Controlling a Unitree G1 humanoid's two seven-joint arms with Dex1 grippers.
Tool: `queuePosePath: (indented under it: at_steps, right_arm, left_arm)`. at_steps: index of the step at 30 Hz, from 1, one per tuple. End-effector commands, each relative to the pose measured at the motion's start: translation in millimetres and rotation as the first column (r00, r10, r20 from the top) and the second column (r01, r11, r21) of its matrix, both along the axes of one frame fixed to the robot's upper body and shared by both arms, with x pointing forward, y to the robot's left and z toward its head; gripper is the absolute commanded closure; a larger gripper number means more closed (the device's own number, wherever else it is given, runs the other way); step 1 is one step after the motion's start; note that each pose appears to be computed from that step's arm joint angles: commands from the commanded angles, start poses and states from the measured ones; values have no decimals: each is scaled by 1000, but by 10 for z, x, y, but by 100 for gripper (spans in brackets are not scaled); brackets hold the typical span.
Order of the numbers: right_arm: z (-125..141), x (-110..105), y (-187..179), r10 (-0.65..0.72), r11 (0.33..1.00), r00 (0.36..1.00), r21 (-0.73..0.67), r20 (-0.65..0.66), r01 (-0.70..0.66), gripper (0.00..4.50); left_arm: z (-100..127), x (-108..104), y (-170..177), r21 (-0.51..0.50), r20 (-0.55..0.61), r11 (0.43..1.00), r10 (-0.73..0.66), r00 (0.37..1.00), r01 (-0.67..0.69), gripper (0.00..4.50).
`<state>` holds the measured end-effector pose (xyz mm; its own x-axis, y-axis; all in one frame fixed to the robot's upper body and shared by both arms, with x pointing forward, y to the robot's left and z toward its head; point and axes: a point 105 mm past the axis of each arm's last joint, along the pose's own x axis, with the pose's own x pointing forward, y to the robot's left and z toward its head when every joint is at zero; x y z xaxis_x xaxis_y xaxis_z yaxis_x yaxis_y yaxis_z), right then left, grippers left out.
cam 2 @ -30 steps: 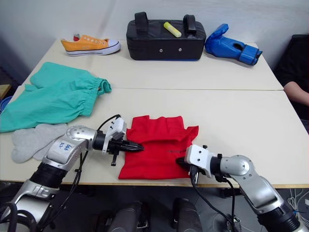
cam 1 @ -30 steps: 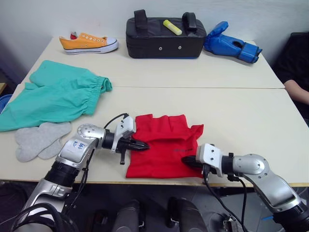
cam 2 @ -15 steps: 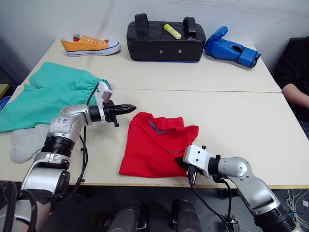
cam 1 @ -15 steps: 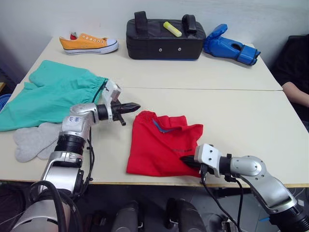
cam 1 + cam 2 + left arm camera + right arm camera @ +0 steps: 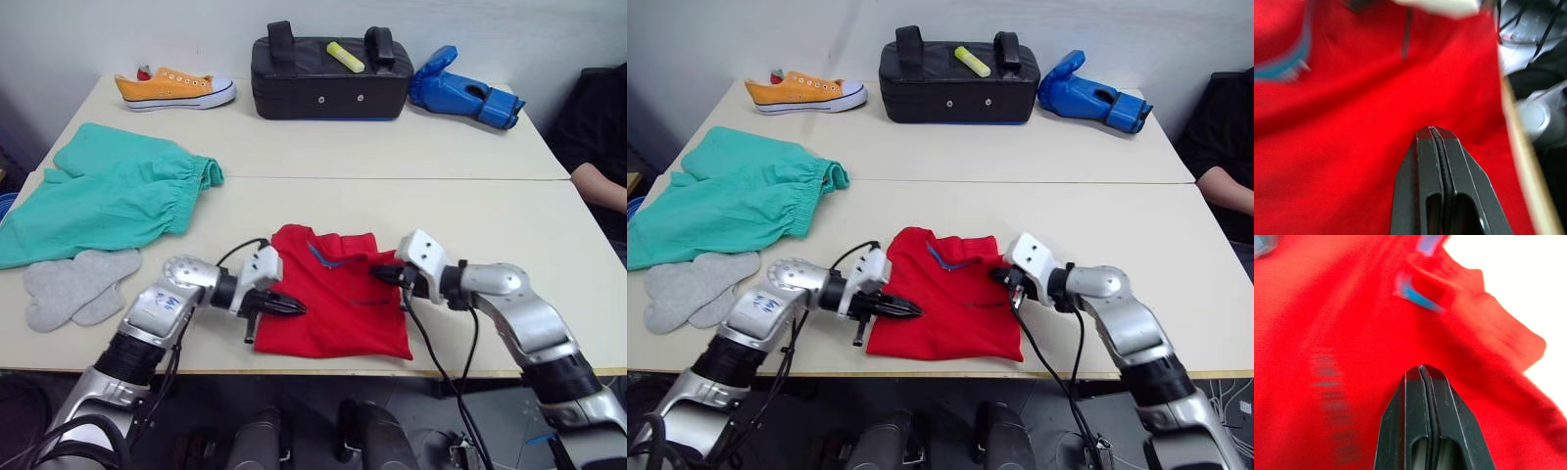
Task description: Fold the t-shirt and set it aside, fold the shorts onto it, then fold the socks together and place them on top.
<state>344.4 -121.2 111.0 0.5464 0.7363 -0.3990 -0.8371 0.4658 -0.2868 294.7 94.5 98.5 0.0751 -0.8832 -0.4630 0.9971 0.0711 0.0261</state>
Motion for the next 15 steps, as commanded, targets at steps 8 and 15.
queuePosePath:
  at_steps: [8,15]
  right_arm:
    - [272,531,-69,-127,988,991,90,35,123,450]
    - [659,328,-282,-106,974,994,200,-27,109,450]
  left_arm:
    - [-184,92,245,35,66,992,121,990,-123,448]
    - [312,103,356,-93,50,982,167,985,-162,448]
